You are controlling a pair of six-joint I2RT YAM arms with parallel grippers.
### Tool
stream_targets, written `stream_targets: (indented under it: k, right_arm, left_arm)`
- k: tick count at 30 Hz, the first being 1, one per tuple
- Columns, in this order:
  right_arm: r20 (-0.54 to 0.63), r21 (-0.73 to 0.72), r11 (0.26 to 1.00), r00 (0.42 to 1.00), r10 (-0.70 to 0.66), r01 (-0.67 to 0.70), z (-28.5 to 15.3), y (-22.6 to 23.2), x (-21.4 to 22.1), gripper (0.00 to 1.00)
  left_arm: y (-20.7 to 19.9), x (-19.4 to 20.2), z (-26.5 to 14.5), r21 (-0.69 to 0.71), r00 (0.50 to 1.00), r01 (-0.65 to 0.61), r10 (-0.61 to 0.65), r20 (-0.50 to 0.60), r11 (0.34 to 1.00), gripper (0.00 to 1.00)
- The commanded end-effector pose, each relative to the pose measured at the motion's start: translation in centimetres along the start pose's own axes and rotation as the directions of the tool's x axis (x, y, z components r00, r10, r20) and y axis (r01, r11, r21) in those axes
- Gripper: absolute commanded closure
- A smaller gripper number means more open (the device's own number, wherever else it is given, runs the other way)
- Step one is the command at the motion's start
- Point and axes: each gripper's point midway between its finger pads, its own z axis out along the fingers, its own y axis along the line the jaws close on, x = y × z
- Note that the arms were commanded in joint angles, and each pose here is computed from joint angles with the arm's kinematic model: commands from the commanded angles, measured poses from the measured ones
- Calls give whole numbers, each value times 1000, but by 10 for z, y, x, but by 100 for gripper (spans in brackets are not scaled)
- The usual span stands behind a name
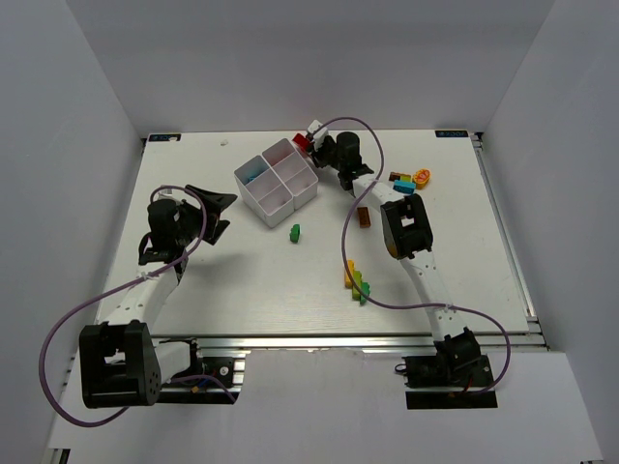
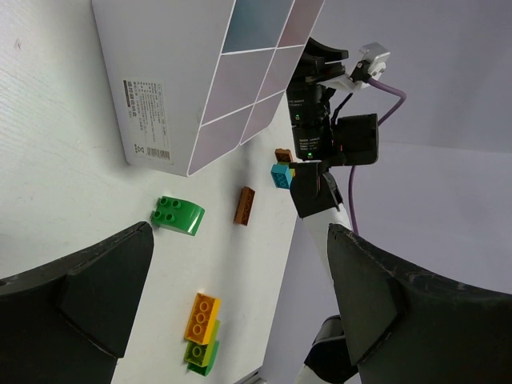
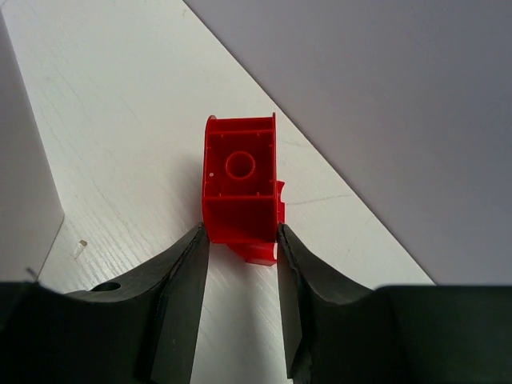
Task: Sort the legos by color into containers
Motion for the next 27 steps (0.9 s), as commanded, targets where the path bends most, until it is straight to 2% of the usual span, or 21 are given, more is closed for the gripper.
stream_targets:
  k: [1,18,27]
  right_arm:
    - [27,36,999,999,-18,17,-4,-16,-20,100]
    - [-35,25,999,999,33,-32,-20,-15,-13,100]
    - [-46,23,999,998,38,-37,-48,-22,-18,100]
  left_arm:
    - [-18,-7,-5,43,999,-29,28,21,999,2]
    - [-23,-8,-8,55,999,-38,37,29,998,2]
    - [-23,-8,-11,61,999,-33,31,36,998,2]
